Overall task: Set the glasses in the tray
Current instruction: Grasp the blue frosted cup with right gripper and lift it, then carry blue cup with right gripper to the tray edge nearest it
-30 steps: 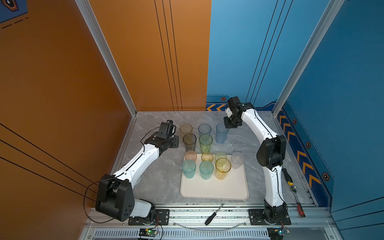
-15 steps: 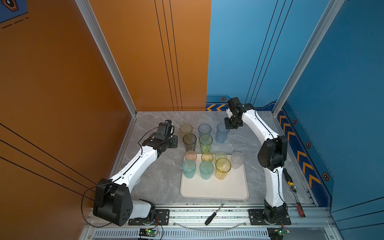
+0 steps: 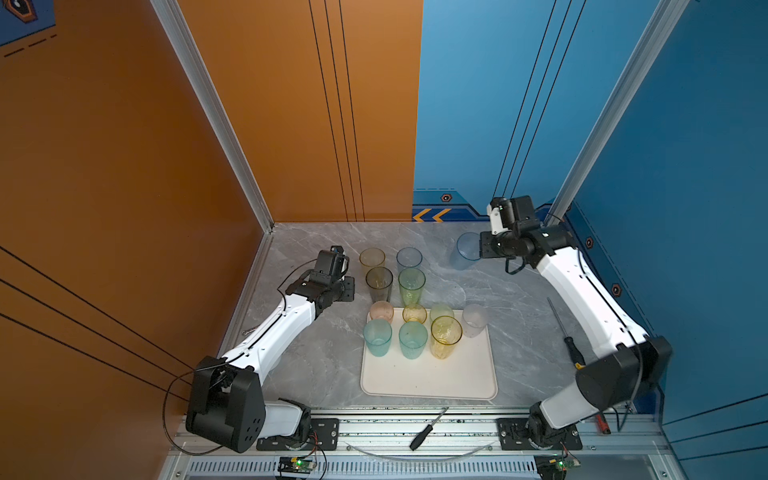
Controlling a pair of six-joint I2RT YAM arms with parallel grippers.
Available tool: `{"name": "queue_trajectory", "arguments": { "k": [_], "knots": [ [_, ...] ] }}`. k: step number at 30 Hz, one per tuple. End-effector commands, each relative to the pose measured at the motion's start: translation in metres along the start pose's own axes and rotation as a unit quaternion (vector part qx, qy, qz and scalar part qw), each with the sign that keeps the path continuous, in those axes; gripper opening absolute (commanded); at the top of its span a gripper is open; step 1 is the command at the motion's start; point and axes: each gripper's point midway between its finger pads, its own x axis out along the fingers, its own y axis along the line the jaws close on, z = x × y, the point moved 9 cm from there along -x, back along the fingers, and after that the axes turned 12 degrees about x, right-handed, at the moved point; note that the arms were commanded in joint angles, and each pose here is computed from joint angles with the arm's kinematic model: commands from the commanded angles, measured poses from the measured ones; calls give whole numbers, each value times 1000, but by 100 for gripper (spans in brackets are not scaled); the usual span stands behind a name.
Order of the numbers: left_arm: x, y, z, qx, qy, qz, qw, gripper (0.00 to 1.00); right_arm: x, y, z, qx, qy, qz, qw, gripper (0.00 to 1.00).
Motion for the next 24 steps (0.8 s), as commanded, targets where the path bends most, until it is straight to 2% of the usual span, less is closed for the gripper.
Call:
{"name": "queue_trajectory", "arguments": {
  "k": [1,3,6,11,17,24],
  "knots": [
    [-1,2,-3,-4,-1,-11,1000,31,-53,-12,-9,19,-62,11,998,0],
    [-1,2,-1,-5,-4,-13,1000,31,-86,-20,-26,18,-72,26,997,0],
    [0,3,1,-6,-7,-16,1000,31,-127,-34,-55,16,-55,28,998,0],
    [-2,4,7,-5,-14,-18,1000,31,-162,-51,-100,18,18,8,1000,0],
    [-2,3,11,-5,-18,-21,1000,31,-160,-55,-135,10,107,-6,994,0],
    [-11,-3,25,-1,-35,-28,999,31,-122,-44,-158,5,146,-20,989,0]
  ]
}}
